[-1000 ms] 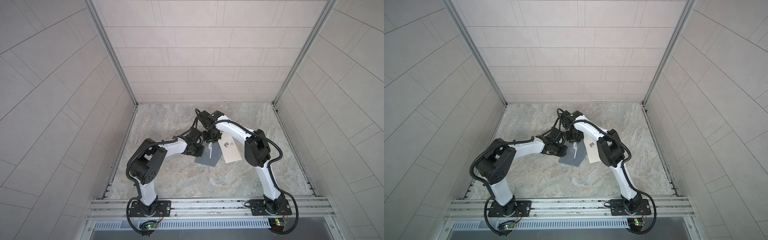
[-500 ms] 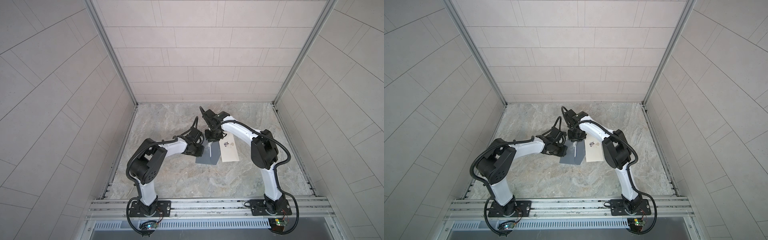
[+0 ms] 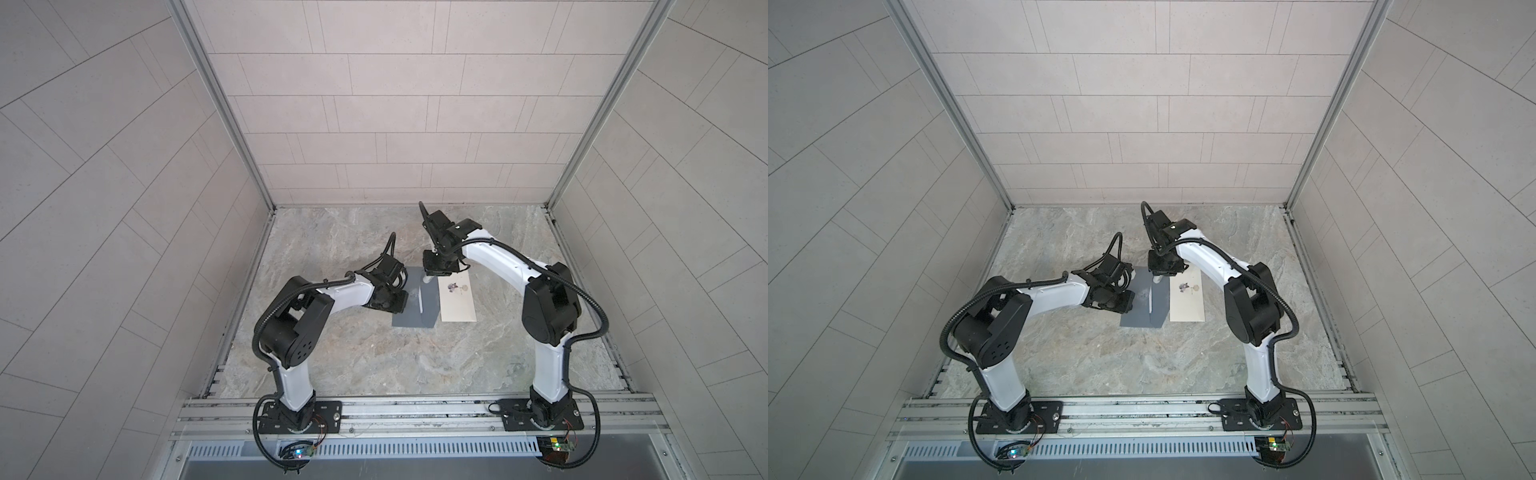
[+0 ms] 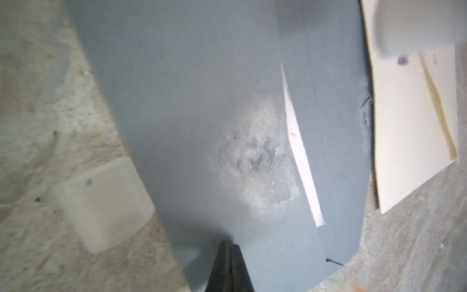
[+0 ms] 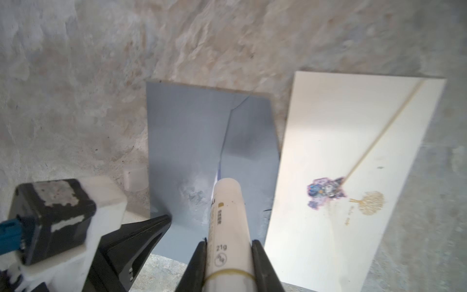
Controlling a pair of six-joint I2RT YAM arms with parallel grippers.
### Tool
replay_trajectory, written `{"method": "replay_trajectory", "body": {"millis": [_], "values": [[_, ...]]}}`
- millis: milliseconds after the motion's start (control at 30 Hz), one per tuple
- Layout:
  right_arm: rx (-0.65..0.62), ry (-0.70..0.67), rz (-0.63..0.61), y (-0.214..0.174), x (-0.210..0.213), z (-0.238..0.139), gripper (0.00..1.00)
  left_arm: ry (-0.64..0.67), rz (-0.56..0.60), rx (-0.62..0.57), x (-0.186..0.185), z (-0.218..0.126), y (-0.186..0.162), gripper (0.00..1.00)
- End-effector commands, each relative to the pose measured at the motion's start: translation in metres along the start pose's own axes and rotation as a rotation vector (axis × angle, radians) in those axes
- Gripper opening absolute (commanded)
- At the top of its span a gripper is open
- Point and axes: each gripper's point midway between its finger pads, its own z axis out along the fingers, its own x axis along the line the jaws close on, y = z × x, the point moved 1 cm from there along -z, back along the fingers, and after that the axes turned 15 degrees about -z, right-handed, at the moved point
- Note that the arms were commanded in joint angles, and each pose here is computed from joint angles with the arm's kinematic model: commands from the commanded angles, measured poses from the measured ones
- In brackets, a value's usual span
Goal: Place the letter into the envelope and seal it
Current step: 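Lift the glue stick off the envelope with the right gripper, then lay the glue stick on the cream card and open the right gripper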
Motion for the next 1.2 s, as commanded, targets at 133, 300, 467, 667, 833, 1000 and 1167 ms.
{"method": "replay_trajectory", "body": {"millis": [133, 300, 467, 667, 833, 1000, 1167], "values": [[-0.170, -0.151, 0.047, 0.005, -0.050, -0.005, 0.00, 0.015, -0.061, 0.039, 0.002, -0.022, -0.006, 0.01], [-0.306, -0.211, 0.050, -0.007, -0.064, 0.004, 0.00, -0.177, -0.148, -0.061, -0.027, -0.058, 0.026, 0.15], [-0.302, -0.260, 0.007, -0.039, -0.063, 0.010, 0.08, -0.275, -0.229, -0.104, -0.032, -0.079, 0.043, 0.28], [-0.137, -0.218, -0.004, -0.096, -0.059, 0.034, 0.31, -0.208, -0.249, -0.081, -0.013, -0.075, 0.033, 0.43], [-0.121, -0.210, -0.019, -0.104, -0.059, 0.025, 0.54, -0.119, -0.243, -0.042, 0.007, -0.063, 0.016, 0.44], [-0.197, -0.175, -0.032, -0.087, -0.050, -0.001, 0.61, -0.050, -0.226, -0.002, 0.023, -0.051, 0.001, 0.42], [-0.201, -0.101, -0.043, -0.072, -0.033, -0.011, 0.20, -0.015, -0.231, 0.029, 0.033, -0.039, -0.007, 0.32]]}}
